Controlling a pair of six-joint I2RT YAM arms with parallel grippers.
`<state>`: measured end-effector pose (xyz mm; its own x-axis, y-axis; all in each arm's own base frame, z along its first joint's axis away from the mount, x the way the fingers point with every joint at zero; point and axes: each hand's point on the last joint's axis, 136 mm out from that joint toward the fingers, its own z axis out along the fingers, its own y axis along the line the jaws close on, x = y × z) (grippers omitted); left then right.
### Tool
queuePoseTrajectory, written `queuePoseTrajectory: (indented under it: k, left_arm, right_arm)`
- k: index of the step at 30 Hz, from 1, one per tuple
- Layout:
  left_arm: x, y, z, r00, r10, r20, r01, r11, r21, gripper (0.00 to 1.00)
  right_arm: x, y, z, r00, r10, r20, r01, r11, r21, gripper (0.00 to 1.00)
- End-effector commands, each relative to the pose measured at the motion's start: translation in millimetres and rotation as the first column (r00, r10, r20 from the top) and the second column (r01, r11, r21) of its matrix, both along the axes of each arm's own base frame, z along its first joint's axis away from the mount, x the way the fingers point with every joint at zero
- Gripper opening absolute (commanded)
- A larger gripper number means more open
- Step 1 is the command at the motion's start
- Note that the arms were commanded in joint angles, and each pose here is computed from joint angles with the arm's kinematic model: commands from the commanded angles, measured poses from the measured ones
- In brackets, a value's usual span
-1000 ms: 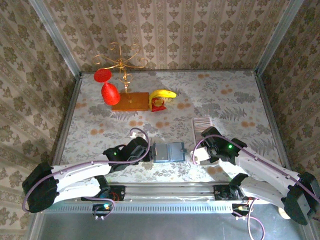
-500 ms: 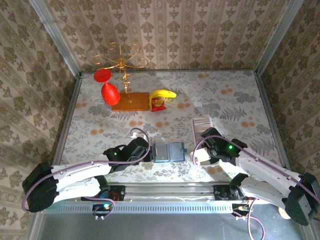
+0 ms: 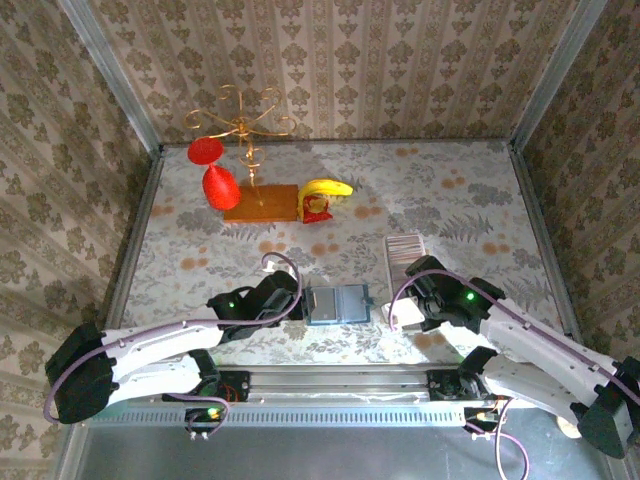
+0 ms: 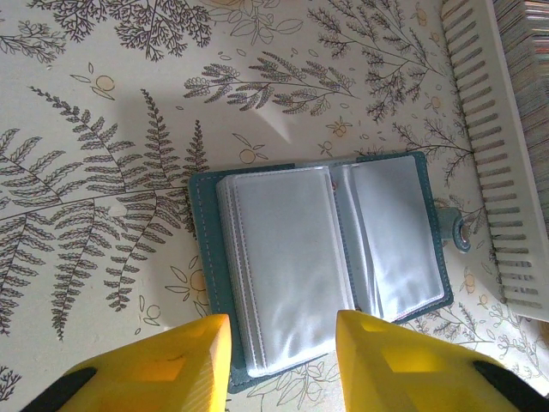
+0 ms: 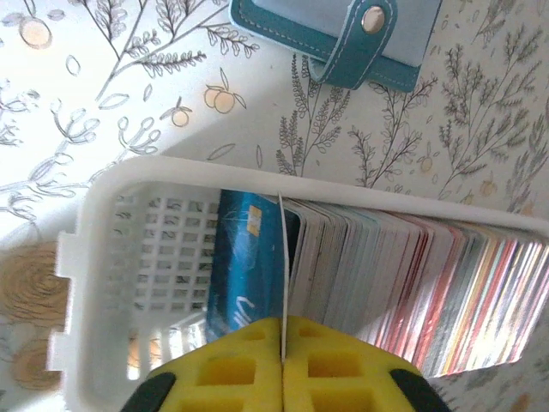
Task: Put the credit cards into the card holder
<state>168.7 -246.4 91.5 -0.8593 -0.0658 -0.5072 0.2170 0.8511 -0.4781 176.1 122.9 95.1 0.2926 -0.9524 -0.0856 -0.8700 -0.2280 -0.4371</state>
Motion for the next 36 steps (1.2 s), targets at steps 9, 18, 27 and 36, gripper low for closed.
queuePoseTrajectory:
  k: [9,18,27,36]
  left_arm:
    - [1.2,15.0,18.3,0.999,0.019,0.031,-0.020,0.999,0.035,0.38]
    - [3.1,13.8,13.0,0.998,0.064,-0.001,-0.064,0.998,0.029,0.37]
    - [3.8,-4.9,-4.9,0.998,0.043,-0.050,-0.041,0.998,0.053,0.44]
    - [9.9,-16.6,-21.7,0.996,0.045,-0.076,-0.037,0.994,0.104,0.50]
  right_arm:
    - [-3.6,47.6,86.6,0.947,-0.279,-0.158,0.321,0.843,0.432,0.00]
    - [34.0,104.8,126.4,0.388,-0.395,-0.832,0.903,-0.016,0.429,0.00]
    - [54.3,129.6,49.5,0.055,-0.267,-0.962,0.958,-0.258,0.126,0.00]
    - [66.8,147.8,11.4,-0.026,-0.263,-0.964,0.968,-0.249,0.042,0.00]
